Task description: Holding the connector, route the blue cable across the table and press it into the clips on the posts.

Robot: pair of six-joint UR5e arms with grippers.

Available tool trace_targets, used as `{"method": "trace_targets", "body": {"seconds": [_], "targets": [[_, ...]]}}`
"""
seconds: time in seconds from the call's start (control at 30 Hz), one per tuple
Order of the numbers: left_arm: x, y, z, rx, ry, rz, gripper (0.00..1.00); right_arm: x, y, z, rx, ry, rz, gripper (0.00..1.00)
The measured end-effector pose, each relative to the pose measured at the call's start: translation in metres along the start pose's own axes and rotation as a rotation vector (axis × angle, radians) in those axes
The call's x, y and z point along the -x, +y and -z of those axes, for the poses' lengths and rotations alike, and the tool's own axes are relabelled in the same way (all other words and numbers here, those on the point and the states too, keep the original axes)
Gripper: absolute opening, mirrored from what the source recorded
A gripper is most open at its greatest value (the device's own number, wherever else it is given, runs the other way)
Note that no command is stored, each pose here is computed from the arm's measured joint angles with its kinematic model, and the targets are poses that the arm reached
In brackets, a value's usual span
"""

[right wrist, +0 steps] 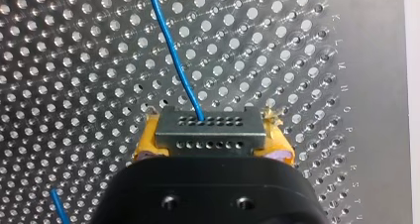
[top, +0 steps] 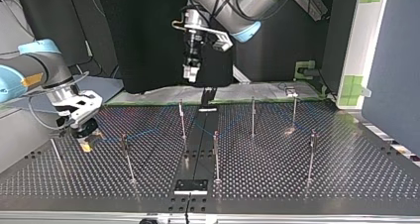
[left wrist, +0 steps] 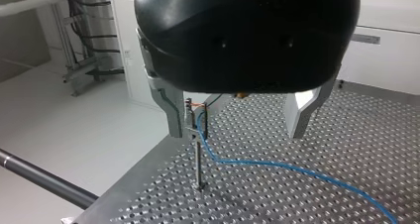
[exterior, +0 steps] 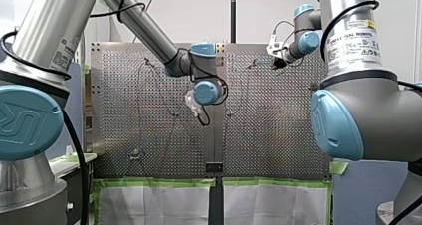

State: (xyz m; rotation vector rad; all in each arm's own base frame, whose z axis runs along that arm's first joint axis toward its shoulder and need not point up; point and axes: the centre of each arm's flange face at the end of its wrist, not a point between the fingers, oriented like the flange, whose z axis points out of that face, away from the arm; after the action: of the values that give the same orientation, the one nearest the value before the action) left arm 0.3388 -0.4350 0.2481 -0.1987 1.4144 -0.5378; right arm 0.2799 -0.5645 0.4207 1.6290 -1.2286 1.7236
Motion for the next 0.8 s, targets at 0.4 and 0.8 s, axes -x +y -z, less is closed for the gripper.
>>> {"method": "trace_targets", "body": {"seconds": [0.4,0.8], "targets": [[-0.021,0.030,0.032,-0.002,0.001,-0.006,1.00,-0.001,0.003,0.000,0.004,0.001,-0.001,0.00],[-0.037,0.061,0.068,0.000,0.000,-0.007,1.00,0.000,0.002,0.000,0.003,-0.001,-0.001,0.00]]}}
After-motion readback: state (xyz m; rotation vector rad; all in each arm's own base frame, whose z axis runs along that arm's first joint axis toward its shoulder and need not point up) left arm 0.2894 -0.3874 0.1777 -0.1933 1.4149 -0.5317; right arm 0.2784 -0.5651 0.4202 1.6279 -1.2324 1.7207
